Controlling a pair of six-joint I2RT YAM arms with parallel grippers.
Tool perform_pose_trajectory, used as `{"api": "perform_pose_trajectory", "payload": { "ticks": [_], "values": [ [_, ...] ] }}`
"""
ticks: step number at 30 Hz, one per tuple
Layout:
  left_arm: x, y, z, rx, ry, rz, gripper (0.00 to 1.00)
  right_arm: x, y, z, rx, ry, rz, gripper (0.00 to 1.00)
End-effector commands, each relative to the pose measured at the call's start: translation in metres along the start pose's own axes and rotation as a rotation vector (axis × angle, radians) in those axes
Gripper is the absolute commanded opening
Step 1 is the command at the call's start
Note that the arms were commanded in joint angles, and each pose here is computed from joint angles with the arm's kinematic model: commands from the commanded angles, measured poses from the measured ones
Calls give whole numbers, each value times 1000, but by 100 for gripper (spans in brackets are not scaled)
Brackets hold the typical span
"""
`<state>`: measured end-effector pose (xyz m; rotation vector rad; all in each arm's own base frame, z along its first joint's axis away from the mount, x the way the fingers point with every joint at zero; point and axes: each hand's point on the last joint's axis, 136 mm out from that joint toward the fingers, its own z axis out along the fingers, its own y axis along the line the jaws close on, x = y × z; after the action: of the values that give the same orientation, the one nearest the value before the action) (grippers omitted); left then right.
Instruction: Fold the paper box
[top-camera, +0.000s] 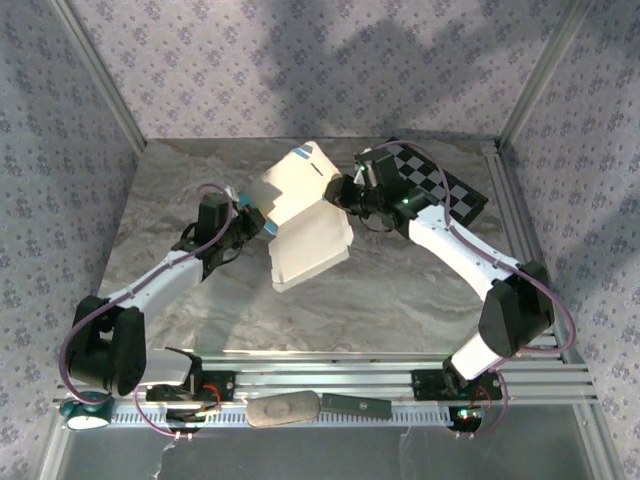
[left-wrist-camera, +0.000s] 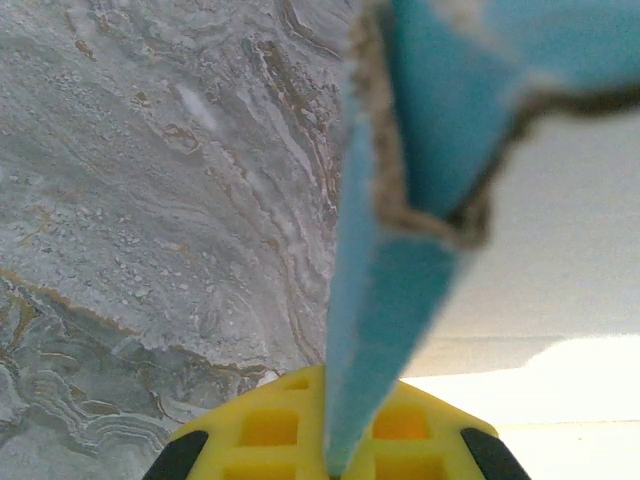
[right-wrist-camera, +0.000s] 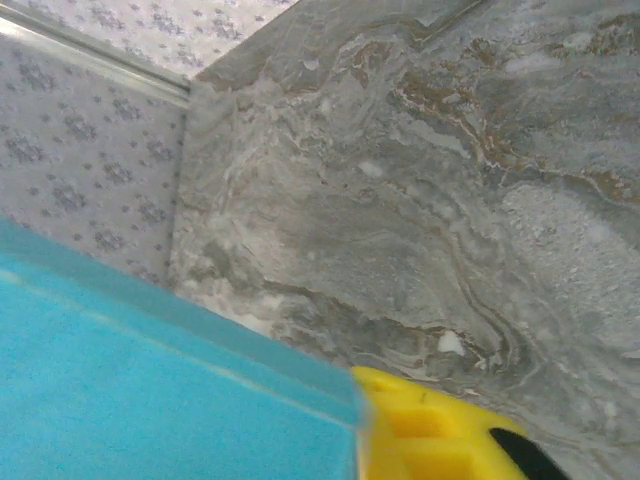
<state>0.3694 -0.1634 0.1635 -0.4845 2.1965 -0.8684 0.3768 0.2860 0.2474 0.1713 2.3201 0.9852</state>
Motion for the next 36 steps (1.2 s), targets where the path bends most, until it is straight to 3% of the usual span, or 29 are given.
{"api": "perform_pose_trajectory", "payload": {
  "ticks": [1,3,6,9,13,19,22,25,28,36],
  "values": [
    [-17,-11,-7,-23,-14,58,0,-5,9,-31,32,-50,-152,36],
    [-20,-3,-9,-69,11,86,0,-10,24,-56,-36,-82,-215,46],
    [-24,0,-11,-66,42,108,0,-14,49,-92,-140,-113,-348,51],
    [-24,-2,-11,-65,101,141,0,-29,58,-124,-233,-154,-384,45],
    [-18,-12,-10,-40,184,206,0,-63,37,-143,-265,-199,-343,36],
    [-2,-24,-3,42,313,267,0,-83,12,-123,-322,-116,-382,30],
    [4,-25,0,65,353,289,0,-72,12,-106,-393,-30,-411,33],
    [7,-28,4,91,382,305,0,-57,13,-96,-443,29,-429,42],
    [10,-32,8,119,404,307,0,-47,10,-87,-462,59,-434,43],
    [10,-37,6,146,413,321,0,-39,0,-73,-492,103,-413,24]
  ]
}}
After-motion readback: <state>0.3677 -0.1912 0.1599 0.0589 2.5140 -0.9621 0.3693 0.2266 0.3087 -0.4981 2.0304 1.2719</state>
